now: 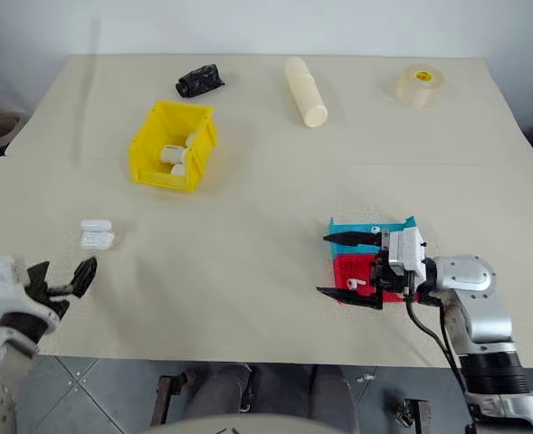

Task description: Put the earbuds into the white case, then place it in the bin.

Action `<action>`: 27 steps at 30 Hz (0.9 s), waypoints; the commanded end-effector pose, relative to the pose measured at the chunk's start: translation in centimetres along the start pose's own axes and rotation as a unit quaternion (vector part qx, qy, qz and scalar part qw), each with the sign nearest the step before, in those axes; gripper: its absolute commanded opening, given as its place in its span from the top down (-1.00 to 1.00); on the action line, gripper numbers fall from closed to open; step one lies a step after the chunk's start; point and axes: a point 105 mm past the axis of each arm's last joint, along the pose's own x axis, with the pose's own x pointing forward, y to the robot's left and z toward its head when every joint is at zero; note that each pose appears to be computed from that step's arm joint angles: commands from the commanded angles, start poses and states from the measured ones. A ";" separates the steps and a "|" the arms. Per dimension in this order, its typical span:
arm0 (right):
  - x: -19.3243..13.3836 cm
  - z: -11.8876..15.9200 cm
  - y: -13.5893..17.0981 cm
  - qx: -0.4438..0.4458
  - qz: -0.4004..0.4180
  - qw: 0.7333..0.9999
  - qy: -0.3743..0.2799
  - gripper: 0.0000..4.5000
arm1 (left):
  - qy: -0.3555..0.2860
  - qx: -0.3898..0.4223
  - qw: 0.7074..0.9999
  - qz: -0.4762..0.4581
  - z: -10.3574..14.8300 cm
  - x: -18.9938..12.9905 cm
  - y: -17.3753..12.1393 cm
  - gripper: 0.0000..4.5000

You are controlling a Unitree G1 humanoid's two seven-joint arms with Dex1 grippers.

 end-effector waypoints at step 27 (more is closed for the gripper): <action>2.0 1.5 1.6 -0.007 0.008 0.999 -0.039 -1.00 | 0.232 0.045 0.972 -0.002 3.1 4.7 -0.5 -0.99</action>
